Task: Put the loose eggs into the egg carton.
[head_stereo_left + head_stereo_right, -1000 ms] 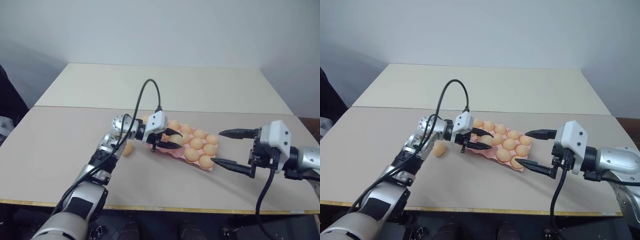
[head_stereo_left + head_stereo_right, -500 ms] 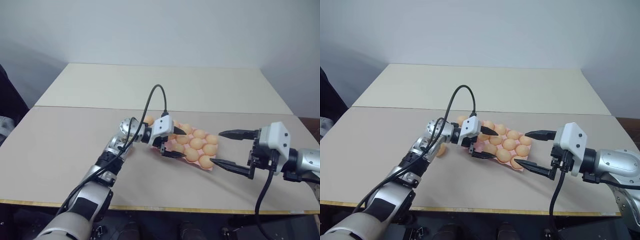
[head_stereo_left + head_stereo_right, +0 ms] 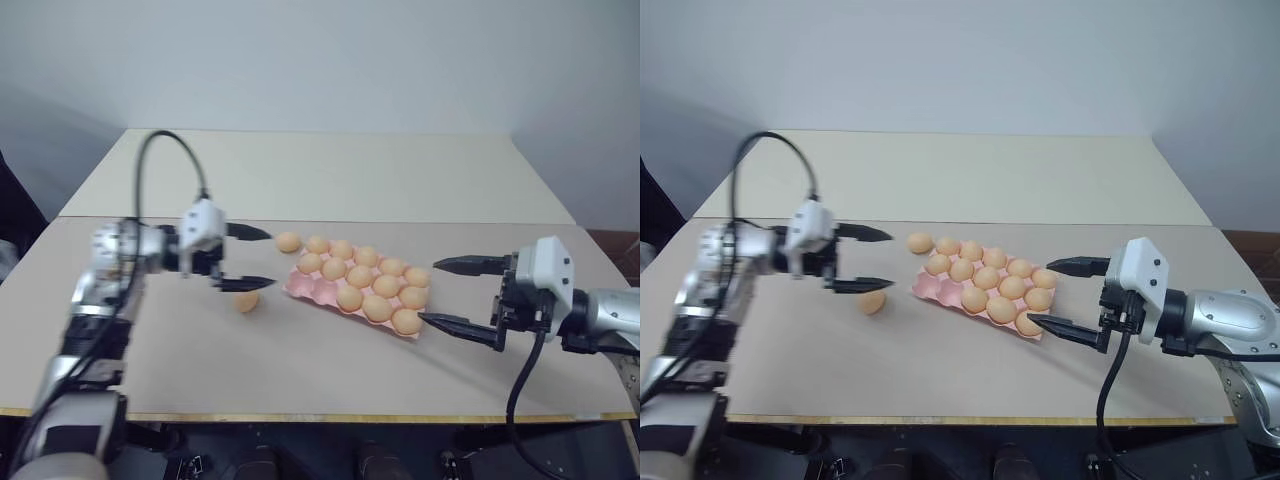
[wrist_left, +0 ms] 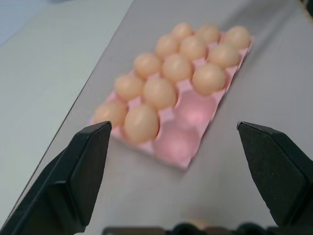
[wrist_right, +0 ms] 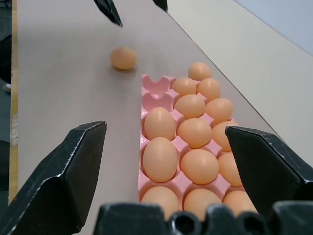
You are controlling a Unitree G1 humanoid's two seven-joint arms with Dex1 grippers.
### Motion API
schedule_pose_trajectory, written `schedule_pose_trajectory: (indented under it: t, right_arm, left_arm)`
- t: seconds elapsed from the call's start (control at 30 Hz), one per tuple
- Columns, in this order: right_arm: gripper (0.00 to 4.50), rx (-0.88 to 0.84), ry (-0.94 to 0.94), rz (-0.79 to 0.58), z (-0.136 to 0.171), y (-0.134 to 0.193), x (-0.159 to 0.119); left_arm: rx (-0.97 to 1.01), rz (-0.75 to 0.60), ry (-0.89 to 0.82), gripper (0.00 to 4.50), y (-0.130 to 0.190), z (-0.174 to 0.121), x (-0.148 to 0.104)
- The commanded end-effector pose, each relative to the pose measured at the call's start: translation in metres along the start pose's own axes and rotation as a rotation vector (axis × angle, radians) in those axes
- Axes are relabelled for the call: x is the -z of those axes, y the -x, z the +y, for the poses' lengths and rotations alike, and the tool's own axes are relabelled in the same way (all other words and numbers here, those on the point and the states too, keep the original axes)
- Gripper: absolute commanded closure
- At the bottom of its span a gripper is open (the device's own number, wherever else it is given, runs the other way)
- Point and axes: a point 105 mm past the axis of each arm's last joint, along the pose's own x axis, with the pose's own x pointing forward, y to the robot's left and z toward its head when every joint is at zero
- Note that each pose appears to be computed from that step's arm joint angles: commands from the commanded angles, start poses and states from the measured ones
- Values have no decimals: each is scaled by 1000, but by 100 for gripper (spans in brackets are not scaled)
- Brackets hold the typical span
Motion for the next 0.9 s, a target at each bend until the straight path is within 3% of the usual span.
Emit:
schedule_pose_trajectory:
  t: [0.03,0.13,0.37,0.9]
  right_arm:
    - [0,-17,29,-30,-4,2,-9]
    - [0,-26,10,-33,-6,7,-9]
    - [0,-82,-12,10,-4,19,-5]
    - [0,-152,-10,-16,3,23,-14]
  left_arm:
    - [-45,15,17,2,41,-10,-3]
    - [-112,78,77,2,74,-31,8]
    - [-154,77,146,2,81,-63,11]
    - [-178,91,169,2,63,-56,17]
